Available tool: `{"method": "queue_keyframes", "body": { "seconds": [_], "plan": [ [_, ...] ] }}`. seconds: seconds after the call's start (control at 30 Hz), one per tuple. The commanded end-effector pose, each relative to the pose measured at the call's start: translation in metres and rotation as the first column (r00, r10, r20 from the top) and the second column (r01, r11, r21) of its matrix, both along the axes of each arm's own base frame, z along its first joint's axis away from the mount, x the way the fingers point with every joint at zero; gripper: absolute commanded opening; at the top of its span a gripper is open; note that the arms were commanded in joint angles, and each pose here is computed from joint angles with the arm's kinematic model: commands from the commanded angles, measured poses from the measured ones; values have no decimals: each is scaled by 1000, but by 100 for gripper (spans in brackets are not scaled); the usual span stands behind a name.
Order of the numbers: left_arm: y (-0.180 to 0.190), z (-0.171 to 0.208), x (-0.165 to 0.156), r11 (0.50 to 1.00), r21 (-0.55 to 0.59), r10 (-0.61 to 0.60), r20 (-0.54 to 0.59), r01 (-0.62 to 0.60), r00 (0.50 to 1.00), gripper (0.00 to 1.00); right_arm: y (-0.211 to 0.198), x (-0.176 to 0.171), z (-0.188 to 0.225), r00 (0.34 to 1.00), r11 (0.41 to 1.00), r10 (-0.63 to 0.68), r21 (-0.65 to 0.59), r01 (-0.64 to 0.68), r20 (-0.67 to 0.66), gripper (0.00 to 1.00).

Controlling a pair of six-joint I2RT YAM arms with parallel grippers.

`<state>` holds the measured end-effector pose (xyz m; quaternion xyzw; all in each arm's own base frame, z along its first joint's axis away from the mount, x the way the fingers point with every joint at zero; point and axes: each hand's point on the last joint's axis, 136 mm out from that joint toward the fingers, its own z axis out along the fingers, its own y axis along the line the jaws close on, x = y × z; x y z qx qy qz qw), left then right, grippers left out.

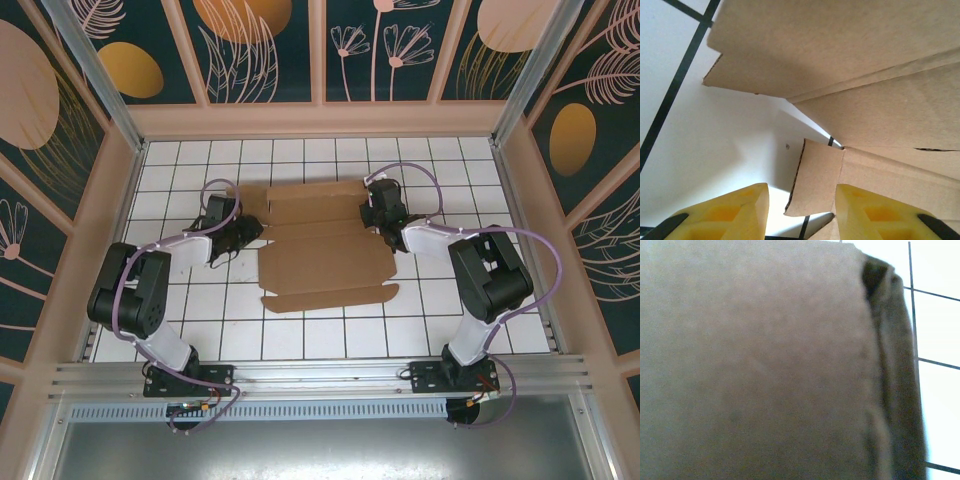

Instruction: Fold the paper box

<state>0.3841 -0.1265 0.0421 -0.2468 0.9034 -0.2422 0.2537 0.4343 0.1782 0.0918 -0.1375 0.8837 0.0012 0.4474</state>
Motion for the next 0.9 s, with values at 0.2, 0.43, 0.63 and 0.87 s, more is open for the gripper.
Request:
{"method": "queue_keyframes", "body": {
  "seconds": [0.2, 0.43, 0.63, 0.87],
  "plan": [
    [-12, -20, 3, 998, -48, -30, -29, 29, 999, 39, -8, -7, -21, 997, 998, -6, -59, 2, -75, 0],
    [-29, 1, 13, 988, -135, -68, 49, 74, 996, 38, -4, -6, -24, 996, 999, 6, -49, -10, -87, 0],
    [-36, 13, 26, 983, -150, -93, 93, 106, 991, 39, -3, -6, -24, 996, 999, 10, -48, -15, -90, 0],
    [-59, 28, 23, 956, -223, -158, 154, 190, 975, 39, -1, -6, -26, 995, 999, 18, -48, -23, -97, 0]
  ]
}}
